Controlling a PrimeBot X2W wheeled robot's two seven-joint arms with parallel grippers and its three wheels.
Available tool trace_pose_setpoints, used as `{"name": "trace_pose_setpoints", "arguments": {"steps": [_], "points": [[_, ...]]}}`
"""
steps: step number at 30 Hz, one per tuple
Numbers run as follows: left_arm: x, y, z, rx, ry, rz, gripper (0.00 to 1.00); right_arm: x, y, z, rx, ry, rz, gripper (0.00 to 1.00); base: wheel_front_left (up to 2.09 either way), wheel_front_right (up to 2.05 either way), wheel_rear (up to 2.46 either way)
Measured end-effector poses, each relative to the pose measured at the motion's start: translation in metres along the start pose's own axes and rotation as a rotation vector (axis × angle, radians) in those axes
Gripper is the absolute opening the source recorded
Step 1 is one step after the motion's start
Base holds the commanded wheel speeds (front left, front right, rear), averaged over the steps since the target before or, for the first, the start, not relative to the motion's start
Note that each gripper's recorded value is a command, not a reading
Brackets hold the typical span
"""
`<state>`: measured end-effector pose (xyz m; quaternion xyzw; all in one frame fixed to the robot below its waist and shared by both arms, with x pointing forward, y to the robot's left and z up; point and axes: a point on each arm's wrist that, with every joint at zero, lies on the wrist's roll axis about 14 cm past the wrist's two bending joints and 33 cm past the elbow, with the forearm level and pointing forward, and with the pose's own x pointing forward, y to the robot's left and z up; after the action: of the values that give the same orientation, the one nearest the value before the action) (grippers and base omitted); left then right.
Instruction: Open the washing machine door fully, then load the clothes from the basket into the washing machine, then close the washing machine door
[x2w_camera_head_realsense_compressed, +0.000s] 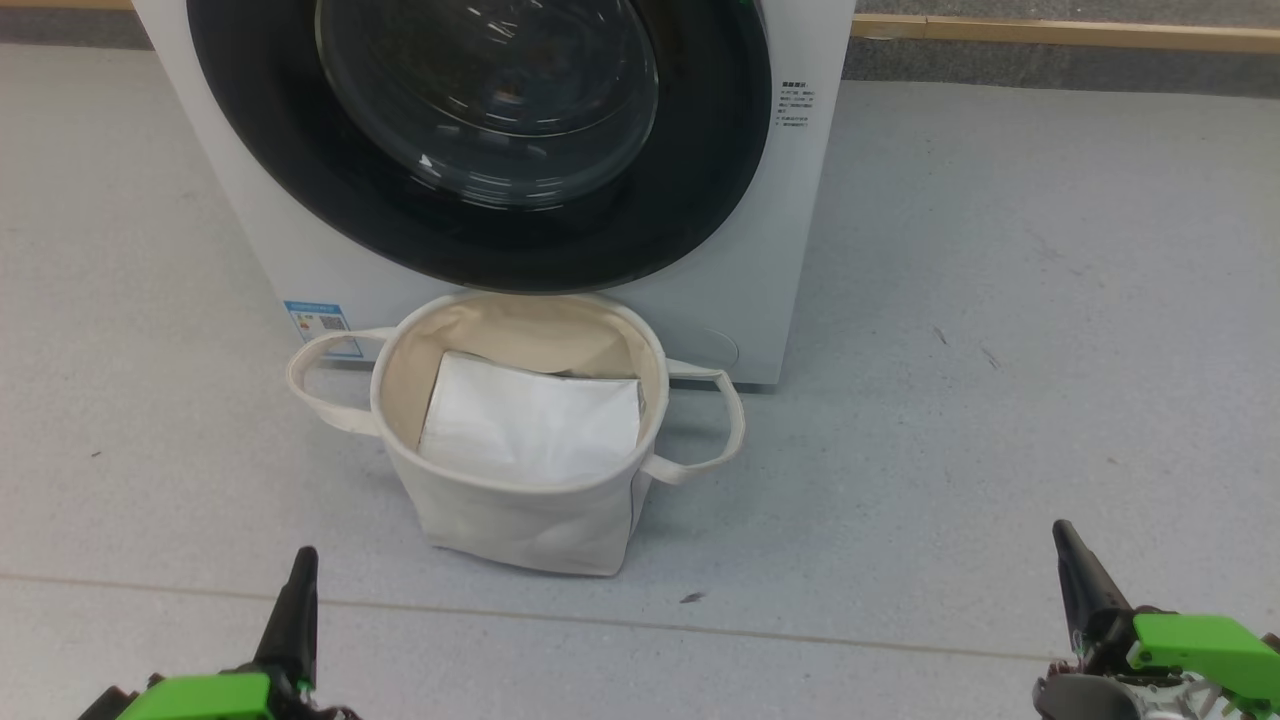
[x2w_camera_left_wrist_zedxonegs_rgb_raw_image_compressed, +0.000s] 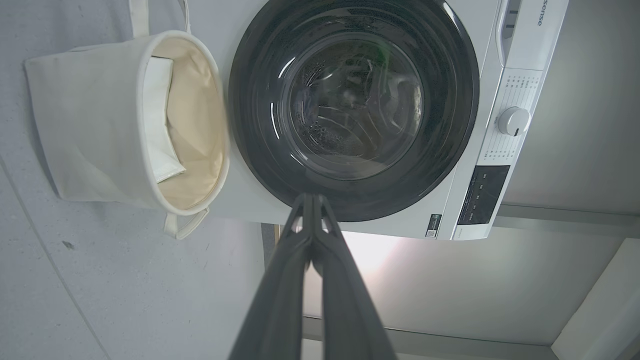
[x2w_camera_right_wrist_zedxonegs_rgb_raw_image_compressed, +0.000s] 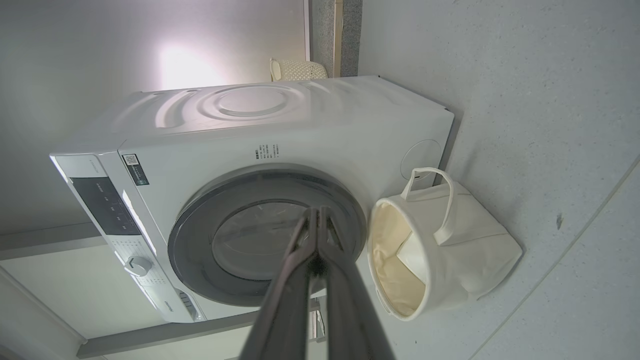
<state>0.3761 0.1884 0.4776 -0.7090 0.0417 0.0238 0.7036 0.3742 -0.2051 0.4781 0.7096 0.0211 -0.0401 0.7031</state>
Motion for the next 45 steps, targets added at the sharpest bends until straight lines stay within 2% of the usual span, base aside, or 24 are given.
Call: {"name": "trace_pose_setpoints", "arguments": {"steps": [45], "points": [[-0.0001, -0.0001, 0.0011, -0.001, -0.004, 0.000, 0.00, -0.0001, 0.0001, 0.0008, 0.000, -0.002, 0.000, 0.00, 0.00, 0.00, 0.00]]}}
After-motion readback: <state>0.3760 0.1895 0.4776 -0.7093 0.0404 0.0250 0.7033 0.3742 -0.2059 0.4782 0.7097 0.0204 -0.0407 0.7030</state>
